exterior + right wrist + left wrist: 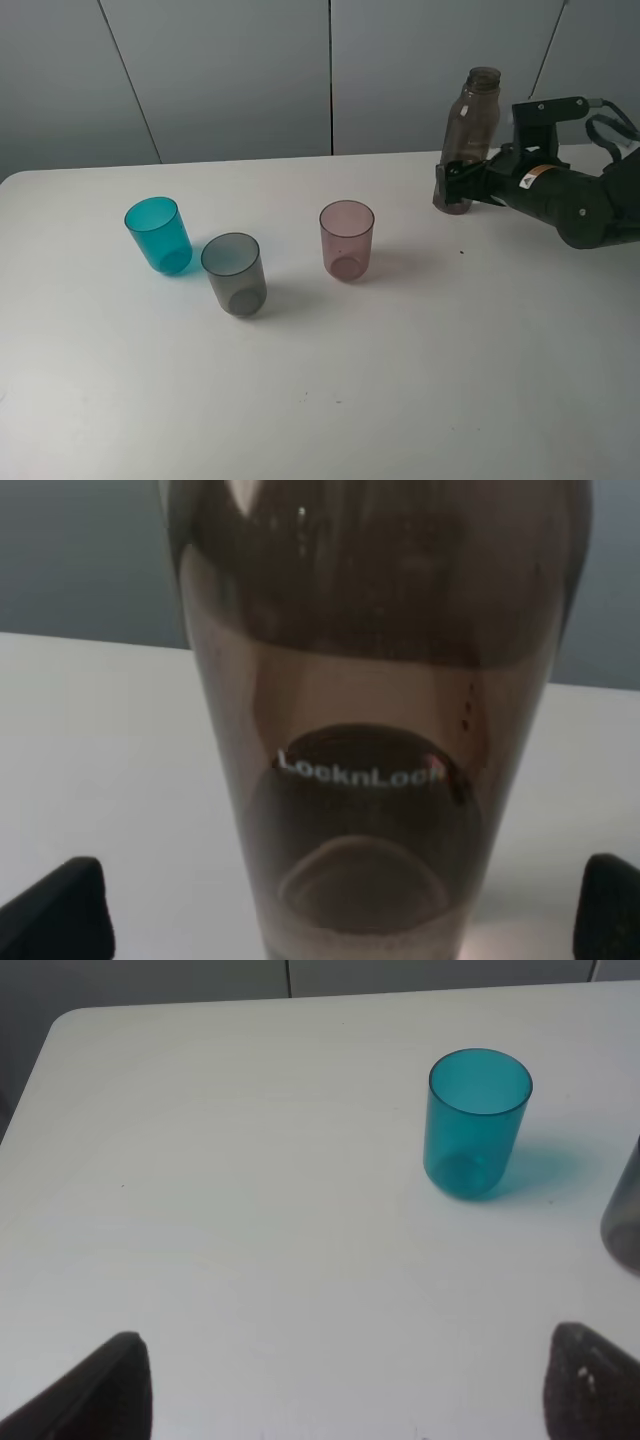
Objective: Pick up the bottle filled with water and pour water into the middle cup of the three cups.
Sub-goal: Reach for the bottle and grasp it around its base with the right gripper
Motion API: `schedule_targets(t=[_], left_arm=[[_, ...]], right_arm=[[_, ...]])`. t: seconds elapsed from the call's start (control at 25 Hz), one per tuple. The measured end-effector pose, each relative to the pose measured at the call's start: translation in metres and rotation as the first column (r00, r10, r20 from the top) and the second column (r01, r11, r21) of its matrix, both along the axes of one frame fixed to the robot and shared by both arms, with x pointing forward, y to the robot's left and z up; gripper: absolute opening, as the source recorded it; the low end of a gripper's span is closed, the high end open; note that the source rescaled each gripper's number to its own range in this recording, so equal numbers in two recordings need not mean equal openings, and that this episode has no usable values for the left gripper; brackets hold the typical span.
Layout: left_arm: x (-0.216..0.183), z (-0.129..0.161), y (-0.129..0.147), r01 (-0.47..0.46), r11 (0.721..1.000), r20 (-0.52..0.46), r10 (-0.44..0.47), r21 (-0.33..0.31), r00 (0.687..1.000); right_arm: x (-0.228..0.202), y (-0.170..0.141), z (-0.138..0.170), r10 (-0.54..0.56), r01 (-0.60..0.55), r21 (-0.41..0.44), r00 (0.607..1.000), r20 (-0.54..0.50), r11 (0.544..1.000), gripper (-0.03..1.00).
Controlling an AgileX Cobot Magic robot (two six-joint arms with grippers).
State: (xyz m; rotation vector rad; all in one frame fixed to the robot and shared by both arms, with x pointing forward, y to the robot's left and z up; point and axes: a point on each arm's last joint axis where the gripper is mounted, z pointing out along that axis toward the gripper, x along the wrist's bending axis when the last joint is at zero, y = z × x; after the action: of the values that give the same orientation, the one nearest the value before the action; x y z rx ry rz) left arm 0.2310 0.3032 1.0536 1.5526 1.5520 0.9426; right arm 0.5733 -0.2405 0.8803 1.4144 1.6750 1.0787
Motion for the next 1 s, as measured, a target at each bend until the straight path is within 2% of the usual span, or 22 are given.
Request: schedule_targets(t=[0.16,0.48,0.68,1.0], left_arm=[[0.000,0.000,0.000,0.000,1.000,0.000,0.000,0.000,1.000],[0.000,0.000,0.000,0.000,1.000,0.000,0.000,0.000,1.000],[0.000,0.000,0.000,0.000,1.000,0.000,0.000,0.000,1.000],[0.000,0.000,0.000,0.000,1.000,0.000,0.000,0.000,1.000]], right_arm=[[0.006,0.001,0.002,0.001,-0.001,0.001,1.000,0.016,1.000,1.00],[0.015,0.002,-0.014,-0.002,0.002,0.002,1.000,0.006,1.000,1.00],[0.022,0.004,-0.017,-0.007,0.005,0.025,0.998,0.069,1.000,1.00],[0.036,0.006,-0.024,-0.010,0.007,0.039,0.995,0.104,0.999,1.00]])
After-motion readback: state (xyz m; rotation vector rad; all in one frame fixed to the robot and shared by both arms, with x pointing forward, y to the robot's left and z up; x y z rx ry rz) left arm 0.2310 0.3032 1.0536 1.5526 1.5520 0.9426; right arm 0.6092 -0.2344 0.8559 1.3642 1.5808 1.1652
